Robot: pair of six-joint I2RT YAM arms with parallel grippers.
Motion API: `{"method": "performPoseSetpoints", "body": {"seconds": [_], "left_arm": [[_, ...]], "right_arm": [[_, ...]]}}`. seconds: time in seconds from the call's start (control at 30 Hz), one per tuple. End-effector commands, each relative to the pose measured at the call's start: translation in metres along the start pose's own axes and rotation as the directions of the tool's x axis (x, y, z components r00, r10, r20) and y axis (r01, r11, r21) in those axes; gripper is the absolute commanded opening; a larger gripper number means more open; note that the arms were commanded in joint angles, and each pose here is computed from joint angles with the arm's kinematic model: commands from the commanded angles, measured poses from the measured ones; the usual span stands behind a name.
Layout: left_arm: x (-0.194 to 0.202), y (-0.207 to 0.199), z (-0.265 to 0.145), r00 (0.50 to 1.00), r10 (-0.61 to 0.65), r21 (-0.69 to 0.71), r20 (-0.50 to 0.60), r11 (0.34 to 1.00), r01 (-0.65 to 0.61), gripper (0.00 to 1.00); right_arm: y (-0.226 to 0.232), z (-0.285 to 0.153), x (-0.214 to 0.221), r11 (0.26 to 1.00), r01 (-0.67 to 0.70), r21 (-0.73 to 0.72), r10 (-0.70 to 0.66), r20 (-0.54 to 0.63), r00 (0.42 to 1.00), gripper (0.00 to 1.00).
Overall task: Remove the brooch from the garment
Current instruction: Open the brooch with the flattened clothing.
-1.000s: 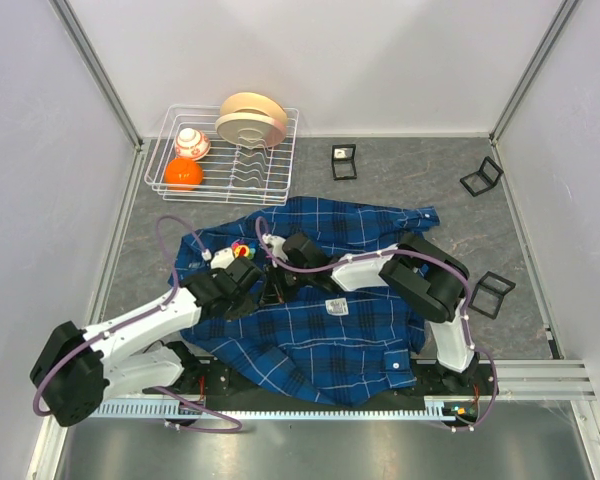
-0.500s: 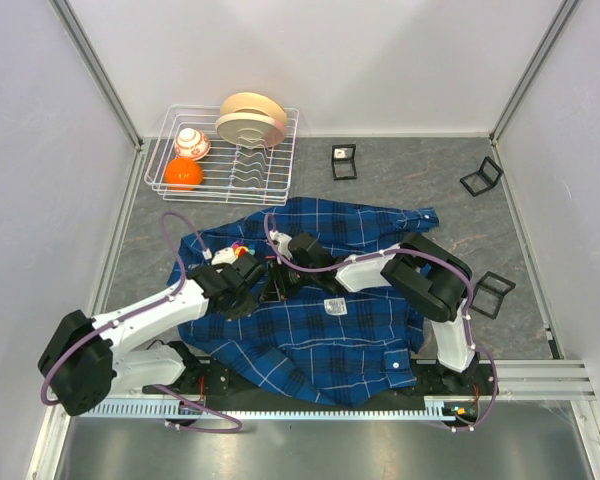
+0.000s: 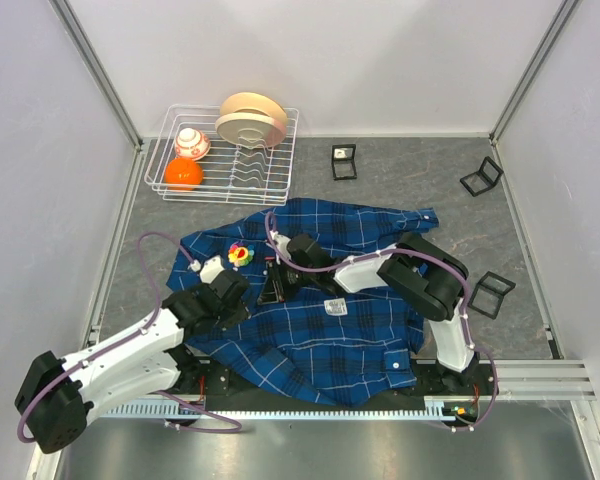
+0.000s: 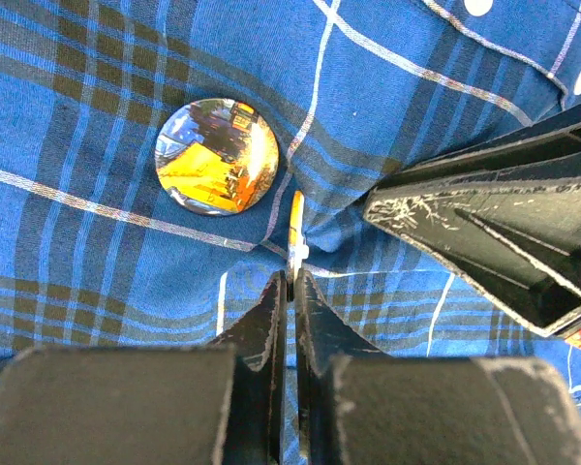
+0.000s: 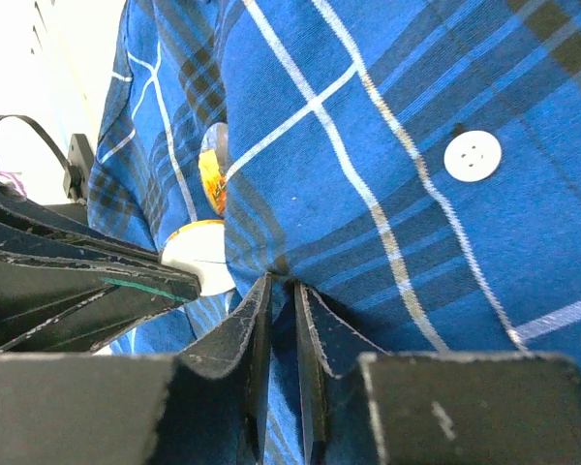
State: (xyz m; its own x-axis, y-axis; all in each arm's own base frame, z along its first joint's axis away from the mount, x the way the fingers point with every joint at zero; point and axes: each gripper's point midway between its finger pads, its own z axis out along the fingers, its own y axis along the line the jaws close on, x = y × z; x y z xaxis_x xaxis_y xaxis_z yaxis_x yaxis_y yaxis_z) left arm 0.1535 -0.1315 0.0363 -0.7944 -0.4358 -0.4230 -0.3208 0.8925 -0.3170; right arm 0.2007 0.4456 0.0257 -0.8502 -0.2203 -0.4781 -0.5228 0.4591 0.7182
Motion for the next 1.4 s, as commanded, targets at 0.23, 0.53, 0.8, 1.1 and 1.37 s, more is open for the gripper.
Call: {"method": "performPoseSetpoints", "body": {"seconds": [0.23, 0.53, 0.8, 1.1, 1.37], "left_arm": [[-0.001, -0.002, 0.007, 0.999, -0.021, 0.044, 0.03, 0.999, 0.02, 0.02], [0.001, 0.001, 0.008, 0.999, -0.011, 0.039, 0.03, 0.999, 0.01, 0.02], [0.001, 0.0, 0.008, 0.999, -0.029, 0.029, 0.024, 0.999, 0.028, 0.02], [0.006, -0.008, 0.009, 0.994, -0.105, -0.002, -0.032, 0.995, 0.105, 0.02], [0.01, 0.008, 0.006, 0.993, -0.117, -0.028, -0.021, 0.993, 0.117, 0.02]], "right_arm": [[0.037, 0.011, -0.016, 0.992, 0.056, -0.112, -0.052, 0.039, 0.998, 0.3], [0.039, 0.026, -0.009, 0.992, 0.05, -0.113, -0.049, 0.01, 0.999, 0.25], [0.037, 0.023, 0.003, 0.992, 0.078, -0.094, -0.078, 0.005, 0.997, 0.23], [0.034, 0.014, -0.001, 0.989, 0.148, 0.006, -0.148, 0.052, 0.988, 0.25], [0.024, -0.006, -0.016, 0.997, -0.024, -0.075, 0.03, 0.074, 0.997, 0.27]]}}
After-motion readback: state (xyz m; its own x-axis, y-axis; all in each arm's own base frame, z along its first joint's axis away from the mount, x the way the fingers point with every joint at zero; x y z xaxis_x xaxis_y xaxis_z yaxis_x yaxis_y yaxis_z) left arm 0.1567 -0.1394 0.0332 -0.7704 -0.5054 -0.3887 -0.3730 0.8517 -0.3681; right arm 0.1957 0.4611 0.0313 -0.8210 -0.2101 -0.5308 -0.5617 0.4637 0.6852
